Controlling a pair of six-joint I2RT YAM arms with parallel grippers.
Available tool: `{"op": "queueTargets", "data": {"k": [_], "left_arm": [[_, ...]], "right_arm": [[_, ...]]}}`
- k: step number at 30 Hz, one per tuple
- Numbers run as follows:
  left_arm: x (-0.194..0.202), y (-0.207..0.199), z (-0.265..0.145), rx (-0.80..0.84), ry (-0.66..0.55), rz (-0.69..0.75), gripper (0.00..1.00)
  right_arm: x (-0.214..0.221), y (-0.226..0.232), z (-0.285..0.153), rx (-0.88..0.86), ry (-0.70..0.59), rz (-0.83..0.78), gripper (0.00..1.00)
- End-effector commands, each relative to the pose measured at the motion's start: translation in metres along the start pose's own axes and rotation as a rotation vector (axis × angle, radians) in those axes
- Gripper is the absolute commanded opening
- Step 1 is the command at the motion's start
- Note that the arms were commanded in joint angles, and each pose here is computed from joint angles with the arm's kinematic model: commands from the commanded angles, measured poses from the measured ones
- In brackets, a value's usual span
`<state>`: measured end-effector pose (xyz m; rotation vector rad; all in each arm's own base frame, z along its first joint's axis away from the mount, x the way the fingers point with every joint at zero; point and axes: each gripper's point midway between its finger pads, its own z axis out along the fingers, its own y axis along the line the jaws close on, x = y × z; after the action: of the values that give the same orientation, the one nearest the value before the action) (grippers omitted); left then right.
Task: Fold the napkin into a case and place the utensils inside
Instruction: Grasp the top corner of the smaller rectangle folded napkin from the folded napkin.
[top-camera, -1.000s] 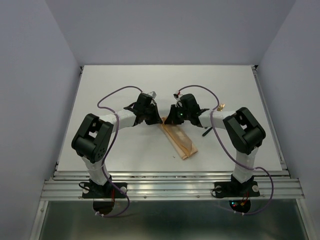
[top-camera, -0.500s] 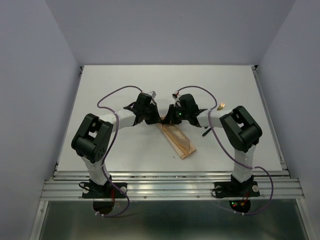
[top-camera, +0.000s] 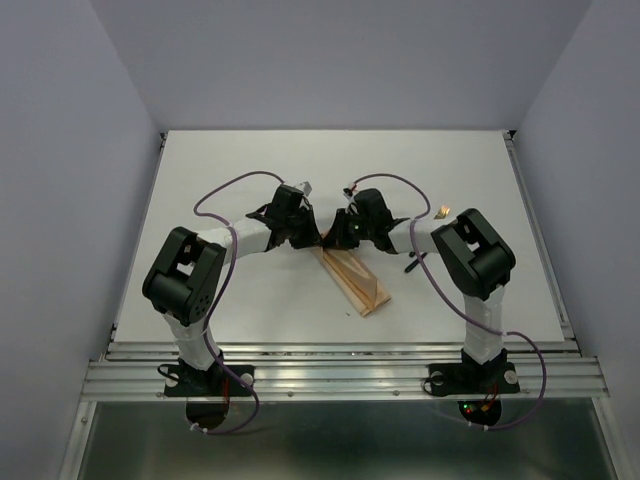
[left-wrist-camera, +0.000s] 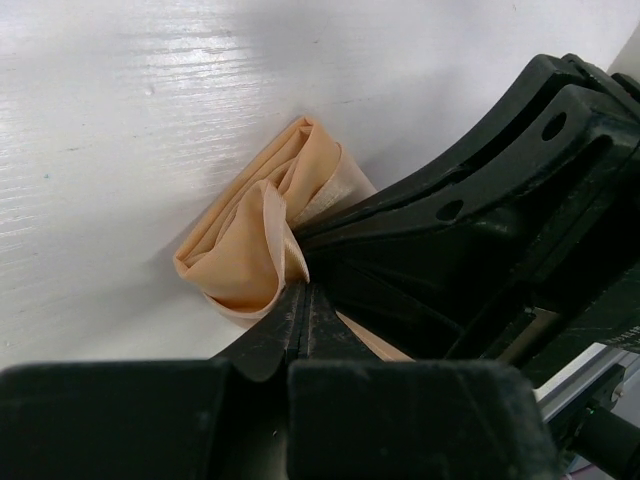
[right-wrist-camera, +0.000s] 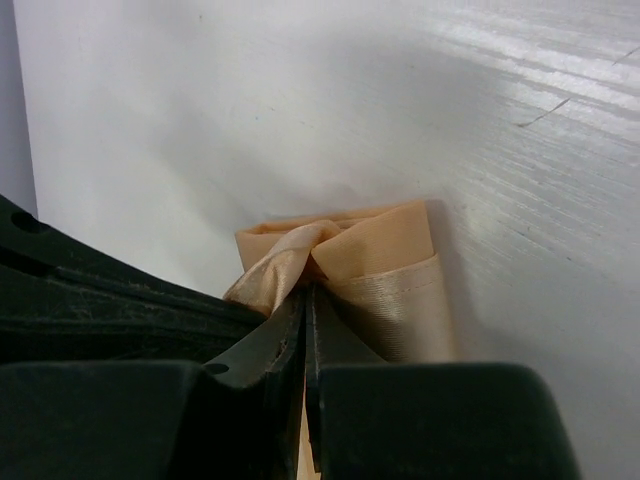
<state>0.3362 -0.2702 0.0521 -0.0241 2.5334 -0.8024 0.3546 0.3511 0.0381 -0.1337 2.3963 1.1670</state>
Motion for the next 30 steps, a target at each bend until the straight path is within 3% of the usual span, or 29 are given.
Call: {"op": "queueTargets", "data": {"k": [1,4,10,24,30], "left_arm": [[-0.012,-0.019,-0.006,0.064,-0.026,0.039,0.0],[-0.013,-0.019,-0.007,0.058,-0.033,0.05,0.0],[-0.021,-0.013,-0.008,0.031,-0.031,0.107,0.0],[-0.019,-0.023,-0.009,0.097,-0.012,0.139,0.0],[-0.018,-0.023,-0.006,0.103,-0.005,0.136,0.0]], "right_arm": [[-0.025,0.01,0.004,0.036,-0.072,-0.029,0.06],[-0.035,0.004,-0.009,0.121,-0.101,-0.059,0.07],[-0.051,0.038,-0.038,0.054,-0.171,-0.121,0.16],[-0.041,0.026,-0.038,0.075,-0.187,-0.016,0.14],[-0.026,0.03,-0.026,-0.006,-0.125,0.012,0.12]]}}
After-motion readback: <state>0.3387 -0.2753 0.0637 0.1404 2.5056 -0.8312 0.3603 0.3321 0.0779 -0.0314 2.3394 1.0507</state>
